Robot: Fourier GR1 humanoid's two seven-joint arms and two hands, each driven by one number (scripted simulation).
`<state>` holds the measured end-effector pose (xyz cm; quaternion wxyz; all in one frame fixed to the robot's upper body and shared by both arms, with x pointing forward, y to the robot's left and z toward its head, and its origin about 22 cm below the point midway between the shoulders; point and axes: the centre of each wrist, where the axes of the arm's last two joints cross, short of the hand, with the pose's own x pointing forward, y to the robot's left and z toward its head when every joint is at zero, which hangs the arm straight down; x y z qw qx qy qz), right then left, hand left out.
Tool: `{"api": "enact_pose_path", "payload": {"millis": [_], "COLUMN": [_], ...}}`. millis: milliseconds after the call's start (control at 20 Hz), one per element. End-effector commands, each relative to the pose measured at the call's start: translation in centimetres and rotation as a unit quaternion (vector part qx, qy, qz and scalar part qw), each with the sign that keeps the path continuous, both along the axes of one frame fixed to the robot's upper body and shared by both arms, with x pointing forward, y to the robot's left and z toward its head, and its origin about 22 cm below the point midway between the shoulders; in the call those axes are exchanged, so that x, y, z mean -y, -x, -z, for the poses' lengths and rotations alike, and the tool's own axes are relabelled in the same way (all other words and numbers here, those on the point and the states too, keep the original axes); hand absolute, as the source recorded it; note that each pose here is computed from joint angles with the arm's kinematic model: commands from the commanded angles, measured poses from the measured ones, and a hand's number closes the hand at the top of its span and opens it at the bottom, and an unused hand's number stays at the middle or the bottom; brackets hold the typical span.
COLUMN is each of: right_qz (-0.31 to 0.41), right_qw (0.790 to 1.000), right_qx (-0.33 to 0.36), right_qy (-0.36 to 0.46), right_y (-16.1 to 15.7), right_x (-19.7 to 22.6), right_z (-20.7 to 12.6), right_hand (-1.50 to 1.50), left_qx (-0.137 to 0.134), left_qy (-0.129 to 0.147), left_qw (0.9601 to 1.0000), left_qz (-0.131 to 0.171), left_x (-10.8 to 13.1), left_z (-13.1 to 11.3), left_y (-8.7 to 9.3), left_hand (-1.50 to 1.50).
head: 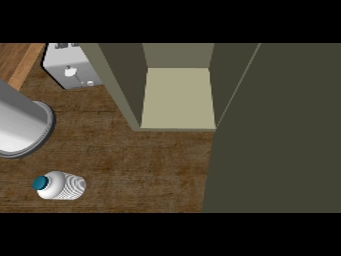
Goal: Pick up the bottled water, place it into the cabinet and close the cabinet
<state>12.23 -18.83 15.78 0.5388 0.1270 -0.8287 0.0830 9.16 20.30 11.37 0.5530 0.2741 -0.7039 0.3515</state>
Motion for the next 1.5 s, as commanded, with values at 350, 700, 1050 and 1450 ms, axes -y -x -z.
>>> {"api": "enact_pose_path", "payload": {"millis": [350, 700, 1050, 1450], "right_qz": [0.008, 0.007, 0.016, 0.016], "right_qw": [1.0, 1.0, 1.0, 1.0], "right_qx": [0.012, 0.017, 0.008, 0.014], "right_qy": [0.011, 0.004, 0.003, 0.017], "right_y": [1.9, 1.8, 2.5, 2.4], "right_x": [-1.0, -1.8, -1.5, -1.7], "right_z": [-1.9, -2.0, -2.6, -2.4], "right_hand": [-1.5, -1.5, -1.5, -1.5], "left_qx": [0.04, 0.023, -0.009, -0.028], "left_qy": [-0.034, -0.041, -0.026, -0.038], "left_qw": [0.9971, 0.9976, 0.9988, 0.9975], "left_qz": [-0.055, -0.05, -0.04, -0.053], "left_x": [0.8, -0.1, 0.2, -1.2], "left_z": [-3.0, -2.4, -1.6, 1.0], "left_y": [3.1, 2.9, 2.6, 0.3], "left_hand": [-1.5, -1.5, -1.5, -1.5]}}
